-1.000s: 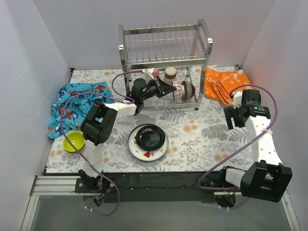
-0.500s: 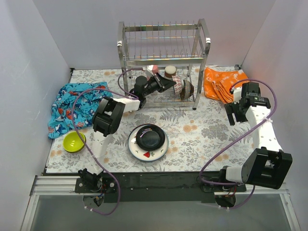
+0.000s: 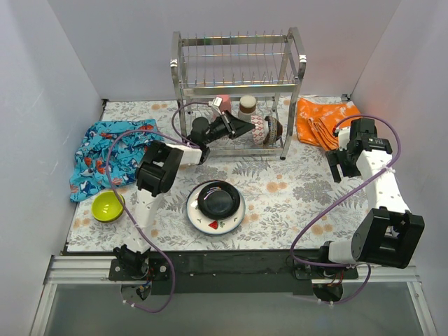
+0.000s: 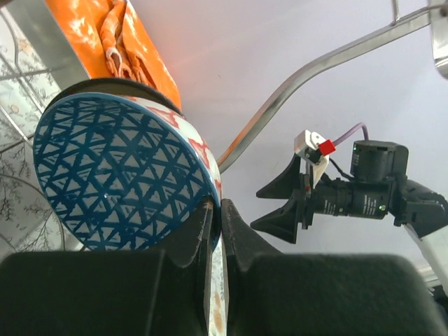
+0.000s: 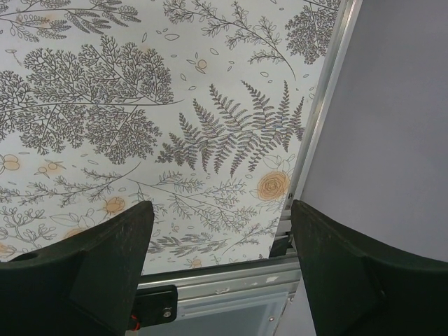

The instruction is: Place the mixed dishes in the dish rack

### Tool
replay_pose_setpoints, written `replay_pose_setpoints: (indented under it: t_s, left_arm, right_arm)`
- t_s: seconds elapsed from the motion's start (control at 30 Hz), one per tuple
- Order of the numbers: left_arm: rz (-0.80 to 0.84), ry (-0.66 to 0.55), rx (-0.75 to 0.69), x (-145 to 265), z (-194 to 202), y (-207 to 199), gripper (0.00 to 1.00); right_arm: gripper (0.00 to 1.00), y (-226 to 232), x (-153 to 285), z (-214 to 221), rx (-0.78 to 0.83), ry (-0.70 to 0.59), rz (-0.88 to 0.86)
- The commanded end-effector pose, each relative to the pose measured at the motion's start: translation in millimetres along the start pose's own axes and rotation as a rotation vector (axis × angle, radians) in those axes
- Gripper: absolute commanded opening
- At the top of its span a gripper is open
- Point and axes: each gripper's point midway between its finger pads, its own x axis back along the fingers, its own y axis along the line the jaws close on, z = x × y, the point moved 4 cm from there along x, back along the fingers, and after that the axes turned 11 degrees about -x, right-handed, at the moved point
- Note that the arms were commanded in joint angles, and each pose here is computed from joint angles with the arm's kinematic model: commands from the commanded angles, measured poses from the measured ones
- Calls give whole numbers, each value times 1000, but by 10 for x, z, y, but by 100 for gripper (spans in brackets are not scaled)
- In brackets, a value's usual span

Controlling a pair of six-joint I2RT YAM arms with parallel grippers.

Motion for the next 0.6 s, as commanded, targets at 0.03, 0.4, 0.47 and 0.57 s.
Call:
replay_pose_setpoints:
  t_s: [0.03, 0.4, 0.47, 0.57]
  left_arm:
    - [75, 45, 34, 25, 109, 33, 0]
    - [22, 41, 19, 11, 149, 230, 36]
    - [30, 37, -9, 15, 113, 150, 45]
    - [27, 34, -62, 20, 29, -12, 52]
  right_arm:
    - [87, -54, 93, -113, 4, -29, 10]
    - [87, -47, 89, -111, 11, -23, 3]
    - [86, -30, 68, -110, 11, -19, -8]
    - [86, 6, 23, -117, 10, -21, -27]
